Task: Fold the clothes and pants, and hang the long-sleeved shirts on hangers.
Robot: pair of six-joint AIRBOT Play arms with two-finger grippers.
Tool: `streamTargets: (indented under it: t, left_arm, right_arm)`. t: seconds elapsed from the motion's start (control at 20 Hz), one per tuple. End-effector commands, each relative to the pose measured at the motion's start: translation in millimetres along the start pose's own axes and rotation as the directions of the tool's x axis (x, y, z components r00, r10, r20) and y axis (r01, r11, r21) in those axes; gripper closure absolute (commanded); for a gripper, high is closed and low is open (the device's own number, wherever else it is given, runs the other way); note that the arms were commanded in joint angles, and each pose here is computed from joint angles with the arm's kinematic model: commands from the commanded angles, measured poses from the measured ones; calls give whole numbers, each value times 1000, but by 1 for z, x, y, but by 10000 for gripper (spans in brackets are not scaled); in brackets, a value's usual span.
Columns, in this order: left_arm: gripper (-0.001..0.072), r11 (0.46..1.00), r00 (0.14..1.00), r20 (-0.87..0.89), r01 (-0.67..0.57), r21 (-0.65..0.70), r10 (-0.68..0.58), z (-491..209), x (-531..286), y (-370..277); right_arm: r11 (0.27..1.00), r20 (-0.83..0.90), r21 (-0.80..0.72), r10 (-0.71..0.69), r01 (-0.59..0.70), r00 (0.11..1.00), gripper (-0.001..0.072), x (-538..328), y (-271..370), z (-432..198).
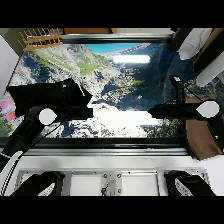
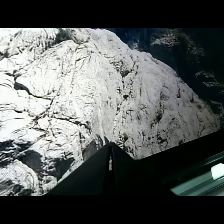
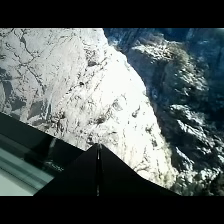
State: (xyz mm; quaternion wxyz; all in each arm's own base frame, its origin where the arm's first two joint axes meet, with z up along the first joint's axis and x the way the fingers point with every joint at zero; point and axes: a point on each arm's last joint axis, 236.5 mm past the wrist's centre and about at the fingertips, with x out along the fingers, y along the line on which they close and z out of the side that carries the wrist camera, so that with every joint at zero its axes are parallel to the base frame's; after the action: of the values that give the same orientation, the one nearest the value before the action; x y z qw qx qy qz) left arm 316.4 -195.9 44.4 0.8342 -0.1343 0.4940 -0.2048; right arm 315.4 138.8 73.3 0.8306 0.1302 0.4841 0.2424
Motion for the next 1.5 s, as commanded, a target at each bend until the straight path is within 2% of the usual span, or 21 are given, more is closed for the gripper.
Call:
streamTargets:
  t: [0.0, 0.5, 0.55, 0.6, 0.75, 0.9, 1.15, 1.45]
  left_arm:
    - [693, 1000, 1000, 0, 1, 1, -1, 0, 0, 0]
    - [689, 1000, 999, 46, -11, 20, 10, 11, 0, 2]
    - [408, 995, 996, 86, -44, 87, 37, 21, -2, 9]
    - [4, 984, 989, 128, -98, 152, 79, 34, -6, 18]
    - [1, 918, 936, 226, -322, 232, 271, 93, -30, 69]
    - [1, 852, 868, 237, -483, 204, 435, 143, -39, 134]
    - [1, 837, 850, 77, -526, 149, 520, 149, 30, 216]
    - [0, 841, 842, -105, -504, 196, 530, 117, 115, 245]
  right_arm:
    - [1000, -1, 0, 0, 0, 1000, 670, 0, 0, 0]
    - [1000, -1, 0, 0, 0, 1000, 670, 0, 0, 0]
    - [1000, -1, 0, 0, 0, 1000, 670, 0, 0, 0]
    - [1000, -1, 0, 0, 0, 1000, 670, 0, 0, 0]
    - [1000, -1, 0, 0, 0, 1000, 670, 0, 0, 0]
    - [1000, -1, 0, 0, 0, 1000, 670, 0, 0, 0]
    - [1000, -1, 0, 0, 0, 1000, 670, 0, 0, 0]
    - [1000, -1, 0, 0, 0, 1000, 670, 0, 0, 0]
